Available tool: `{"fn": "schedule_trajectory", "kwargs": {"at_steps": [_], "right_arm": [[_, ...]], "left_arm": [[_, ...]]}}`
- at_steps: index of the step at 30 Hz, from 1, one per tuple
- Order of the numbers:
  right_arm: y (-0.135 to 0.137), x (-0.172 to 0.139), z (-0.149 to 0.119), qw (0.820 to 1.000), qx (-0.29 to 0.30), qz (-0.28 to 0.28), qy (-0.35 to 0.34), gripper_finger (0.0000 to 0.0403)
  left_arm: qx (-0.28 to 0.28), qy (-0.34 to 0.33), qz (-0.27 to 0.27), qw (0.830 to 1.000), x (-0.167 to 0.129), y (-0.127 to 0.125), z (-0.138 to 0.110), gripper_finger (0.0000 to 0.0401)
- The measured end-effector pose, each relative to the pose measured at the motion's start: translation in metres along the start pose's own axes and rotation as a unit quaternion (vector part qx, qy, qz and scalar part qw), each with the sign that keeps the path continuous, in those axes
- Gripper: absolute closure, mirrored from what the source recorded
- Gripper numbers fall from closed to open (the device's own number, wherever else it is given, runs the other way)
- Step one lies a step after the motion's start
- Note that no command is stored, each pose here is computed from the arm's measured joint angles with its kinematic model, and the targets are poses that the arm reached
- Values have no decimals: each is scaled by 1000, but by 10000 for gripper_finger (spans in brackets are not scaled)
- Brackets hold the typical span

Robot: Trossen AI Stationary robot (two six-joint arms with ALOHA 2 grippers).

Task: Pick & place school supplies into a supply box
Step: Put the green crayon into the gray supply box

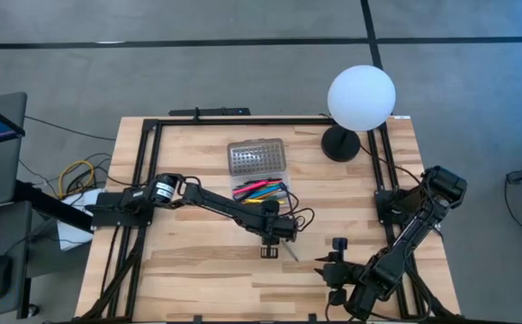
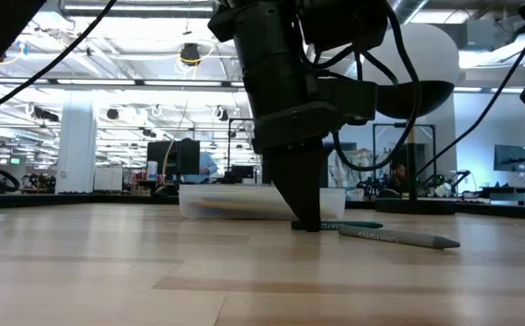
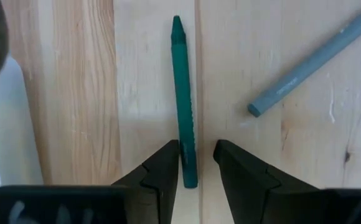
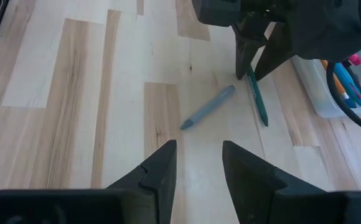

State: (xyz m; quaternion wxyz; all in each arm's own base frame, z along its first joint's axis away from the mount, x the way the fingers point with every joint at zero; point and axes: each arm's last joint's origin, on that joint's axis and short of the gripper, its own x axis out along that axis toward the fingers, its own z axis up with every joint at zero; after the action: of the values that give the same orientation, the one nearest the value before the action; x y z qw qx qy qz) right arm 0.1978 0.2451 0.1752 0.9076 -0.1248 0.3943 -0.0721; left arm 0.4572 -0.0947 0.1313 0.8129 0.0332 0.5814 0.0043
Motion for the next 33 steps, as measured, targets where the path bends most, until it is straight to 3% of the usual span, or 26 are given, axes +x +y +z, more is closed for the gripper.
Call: {"fn": "schedule_trajectory", "kwargs": {"at_steps": [10,22,33], "right_arm": [[0,0,0,1000,0,1,1,281],[0,0,0,1000,0,1,0,281],[0,0,0,1000,0,0,0,281]], "left_arm": [[-1,-7,5,1000,0,1,2,294],[2,-7,11,1000,0,1,2,367],[5,-8,32,999,-1,-6,0,376]]}}
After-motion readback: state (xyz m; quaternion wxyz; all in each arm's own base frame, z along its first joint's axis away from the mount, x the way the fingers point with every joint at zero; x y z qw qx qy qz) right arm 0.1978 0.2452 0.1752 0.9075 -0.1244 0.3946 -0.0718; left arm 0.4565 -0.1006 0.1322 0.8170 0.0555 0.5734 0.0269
